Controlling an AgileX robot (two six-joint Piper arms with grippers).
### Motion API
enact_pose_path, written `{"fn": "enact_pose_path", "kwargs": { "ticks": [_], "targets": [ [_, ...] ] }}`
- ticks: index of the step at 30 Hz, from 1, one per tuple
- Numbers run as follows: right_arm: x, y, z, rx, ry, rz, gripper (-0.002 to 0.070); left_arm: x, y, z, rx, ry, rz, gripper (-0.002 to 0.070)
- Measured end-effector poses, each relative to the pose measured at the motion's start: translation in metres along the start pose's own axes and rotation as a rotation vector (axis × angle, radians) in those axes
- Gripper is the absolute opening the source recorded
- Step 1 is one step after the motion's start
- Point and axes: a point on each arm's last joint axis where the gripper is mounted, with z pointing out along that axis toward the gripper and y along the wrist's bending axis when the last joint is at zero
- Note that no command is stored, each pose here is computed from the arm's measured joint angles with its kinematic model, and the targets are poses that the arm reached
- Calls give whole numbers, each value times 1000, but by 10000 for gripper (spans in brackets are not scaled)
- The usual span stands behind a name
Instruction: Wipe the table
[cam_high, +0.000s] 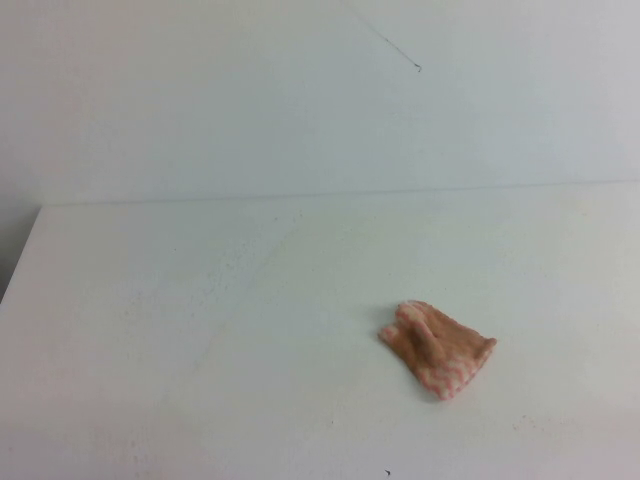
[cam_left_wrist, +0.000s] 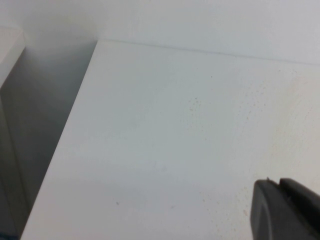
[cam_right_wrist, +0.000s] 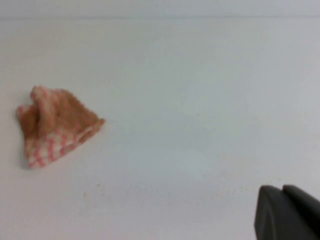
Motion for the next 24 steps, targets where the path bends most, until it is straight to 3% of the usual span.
{"fn": "enact_pose_path", "kwargs": {
  "ticks": [6,12,17,24],
  "targets": [
    [5,-13,-15,136,-82,206,-3,0,0,0,0,0,0,-1],
    [23,-19,-15,258,-153,313,-4,0,0,0,0,0,0,-1],
    [61,-18,-3,286,-101,537,-3,0,0,0,0,0,0,-1],
    [54,-15,2,216,-265,552,-3,0,0,0,0,0,0,-1]
  ]
}}
